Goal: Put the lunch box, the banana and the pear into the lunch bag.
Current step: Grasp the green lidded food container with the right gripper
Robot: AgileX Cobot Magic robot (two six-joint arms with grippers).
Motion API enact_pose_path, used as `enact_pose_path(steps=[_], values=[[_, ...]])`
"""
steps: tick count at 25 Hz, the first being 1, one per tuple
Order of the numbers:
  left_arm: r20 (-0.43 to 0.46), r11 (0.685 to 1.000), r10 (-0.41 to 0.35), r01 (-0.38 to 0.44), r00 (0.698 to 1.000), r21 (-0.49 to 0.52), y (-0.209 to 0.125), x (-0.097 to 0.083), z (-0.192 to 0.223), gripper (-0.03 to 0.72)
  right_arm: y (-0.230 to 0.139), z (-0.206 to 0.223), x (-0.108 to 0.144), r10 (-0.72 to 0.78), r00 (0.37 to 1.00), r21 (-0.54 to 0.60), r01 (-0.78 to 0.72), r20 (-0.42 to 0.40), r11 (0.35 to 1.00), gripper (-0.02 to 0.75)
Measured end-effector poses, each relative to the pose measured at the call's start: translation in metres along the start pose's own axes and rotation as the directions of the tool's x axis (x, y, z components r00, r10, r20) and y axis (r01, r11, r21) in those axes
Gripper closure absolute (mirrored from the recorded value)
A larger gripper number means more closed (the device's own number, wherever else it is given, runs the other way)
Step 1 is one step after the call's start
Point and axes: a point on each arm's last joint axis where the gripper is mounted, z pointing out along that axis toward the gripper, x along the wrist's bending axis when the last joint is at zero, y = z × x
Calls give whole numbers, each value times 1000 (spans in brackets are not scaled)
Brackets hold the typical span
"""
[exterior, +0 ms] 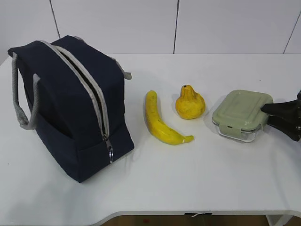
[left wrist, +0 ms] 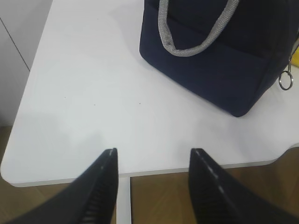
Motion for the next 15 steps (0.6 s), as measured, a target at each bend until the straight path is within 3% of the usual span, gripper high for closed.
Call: enact_pose_path(steps=[15], values=[[0, 1000, 0, 0, 1000, 0, 0, 0, 0, 317, 0, 0, 0, 2, 1000, -1, -2, 0, 1000, 444]])
